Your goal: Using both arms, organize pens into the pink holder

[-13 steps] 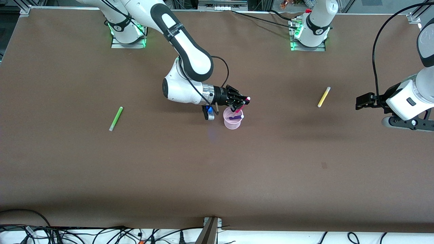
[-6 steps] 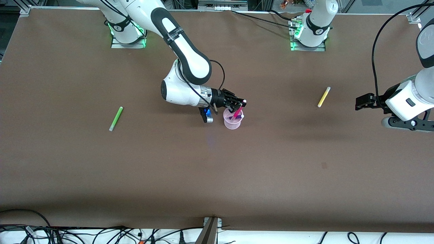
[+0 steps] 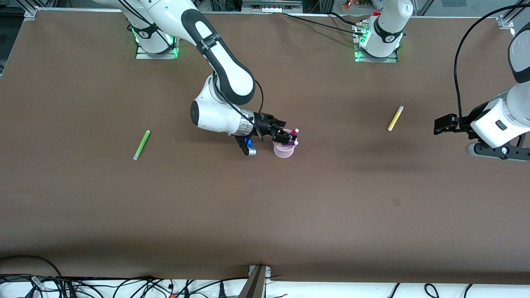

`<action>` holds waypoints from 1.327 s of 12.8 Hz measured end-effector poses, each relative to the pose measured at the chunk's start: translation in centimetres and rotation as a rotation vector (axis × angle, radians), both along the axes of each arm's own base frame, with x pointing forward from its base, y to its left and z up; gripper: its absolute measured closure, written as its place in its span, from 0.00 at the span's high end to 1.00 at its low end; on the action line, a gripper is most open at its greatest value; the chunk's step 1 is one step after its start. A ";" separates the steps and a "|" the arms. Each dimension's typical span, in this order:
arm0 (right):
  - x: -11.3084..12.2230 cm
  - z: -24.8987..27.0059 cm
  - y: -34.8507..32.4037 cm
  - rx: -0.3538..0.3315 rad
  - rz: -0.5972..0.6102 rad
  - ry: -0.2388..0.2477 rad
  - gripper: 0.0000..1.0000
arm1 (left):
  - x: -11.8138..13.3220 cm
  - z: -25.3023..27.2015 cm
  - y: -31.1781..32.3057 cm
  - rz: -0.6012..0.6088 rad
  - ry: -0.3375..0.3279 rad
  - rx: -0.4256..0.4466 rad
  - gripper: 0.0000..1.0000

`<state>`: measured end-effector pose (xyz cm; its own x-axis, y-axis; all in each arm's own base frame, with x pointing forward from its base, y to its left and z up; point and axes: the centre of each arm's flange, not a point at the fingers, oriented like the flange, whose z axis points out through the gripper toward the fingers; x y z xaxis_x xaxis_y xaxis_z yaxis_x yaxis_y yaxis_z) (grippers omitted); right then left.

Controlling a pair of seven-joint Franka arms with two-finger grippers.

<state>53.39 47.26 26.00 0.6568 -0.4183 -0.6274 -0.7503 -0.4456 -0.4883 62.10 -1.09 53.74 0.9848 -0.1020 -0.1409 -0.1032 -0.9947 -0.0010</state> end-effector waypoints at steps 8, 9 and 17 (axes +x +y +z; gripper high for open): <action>8.2 6.5 -11.5 -0.249 0.119 -0.283 1.00 | 0.0 0.0 -1.3 -0.001 0.000 0.000 1.00; 8.8 7.9 -13.3 -0.275 0.153 -0.286 1.00 | 0.0 0.0 -1.3 -0.001 0.000 0.000 1.00; 7.1 25.0 -29.0 -0.597 0.532 -0.373 1.00 | 0.0 -0.3 -1.4 0.007 0.004 0.001 1.00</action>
